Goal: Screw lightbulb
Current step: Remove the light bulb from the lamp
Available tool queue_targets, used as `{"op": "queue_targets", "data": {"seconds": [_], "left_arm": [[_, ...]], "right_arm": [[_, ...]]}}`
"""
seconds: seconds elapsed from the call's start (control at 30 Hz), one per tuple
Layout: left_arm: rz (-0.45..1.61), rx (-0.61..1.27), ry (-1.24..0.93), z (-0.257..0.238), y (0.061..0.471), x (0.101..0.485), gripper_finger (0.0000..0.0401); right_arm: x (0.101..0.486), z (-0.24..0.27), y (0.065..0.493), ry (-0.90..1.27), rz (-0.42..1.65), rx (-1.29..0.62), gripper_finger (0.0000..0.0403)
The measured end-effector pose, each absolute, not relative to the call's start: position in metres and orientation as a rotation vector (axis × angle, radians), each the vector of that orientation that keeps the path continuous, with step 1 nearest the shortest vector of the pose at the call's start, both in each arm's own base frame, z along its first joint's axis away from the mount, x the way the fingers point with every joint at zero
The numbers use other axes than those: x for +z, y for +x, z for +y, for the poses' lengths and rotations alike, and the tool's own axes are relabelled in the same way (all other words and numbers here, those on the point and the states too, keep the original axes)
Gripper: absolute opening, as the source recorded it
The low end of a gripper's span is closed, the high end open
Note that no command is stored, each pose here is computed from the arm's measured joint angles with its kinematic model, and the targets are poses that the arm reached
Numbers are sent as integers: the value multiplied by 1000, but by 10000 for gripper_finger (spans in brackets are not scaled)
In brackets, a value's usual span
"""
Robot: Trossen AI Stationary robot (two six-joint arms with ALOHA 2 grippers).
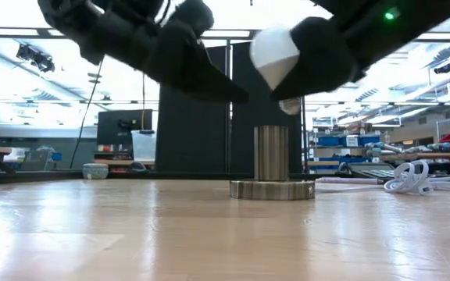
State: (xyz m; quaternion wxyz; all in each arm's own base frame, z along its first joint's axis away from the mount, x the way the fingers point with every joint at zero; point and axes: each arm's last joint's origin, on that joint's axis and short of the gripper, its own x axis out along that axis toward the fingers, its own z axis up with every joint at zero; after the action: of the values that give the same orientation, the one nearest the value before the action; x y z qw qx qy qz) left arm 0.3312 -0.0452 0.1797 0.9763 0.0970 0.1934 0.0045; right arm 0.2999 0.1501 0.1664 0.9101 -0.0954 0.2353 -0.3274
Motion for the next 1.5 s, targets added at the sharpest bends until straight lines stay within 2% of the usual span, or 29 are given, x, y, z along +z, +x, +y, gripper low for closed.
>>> {"op": "queue_targets", "data": {"seconds": [0.17,0.3,0.63,0.93,1.17,1.5], "left_arm": [[353,9,191,-44,320,205,305],[350,-22,211,-45,318,207,305],[360,-62,242,-49,316,208,305],[342,-44,263,-48,305,228,305],[478,-24,286,-46,294,223,305],[376,-53,261,-51,298,231,305]], "right_arm": [[180,147,320,-191,456,-535,158],[189,142,331,-207,407,-468,158],[191,131,336,-189,423,-435,158],[212,123,331,-178,416,-402,158],[213,119,323,-184,481,-416,158],[213,112,328,-143,480,-377,158]]}}
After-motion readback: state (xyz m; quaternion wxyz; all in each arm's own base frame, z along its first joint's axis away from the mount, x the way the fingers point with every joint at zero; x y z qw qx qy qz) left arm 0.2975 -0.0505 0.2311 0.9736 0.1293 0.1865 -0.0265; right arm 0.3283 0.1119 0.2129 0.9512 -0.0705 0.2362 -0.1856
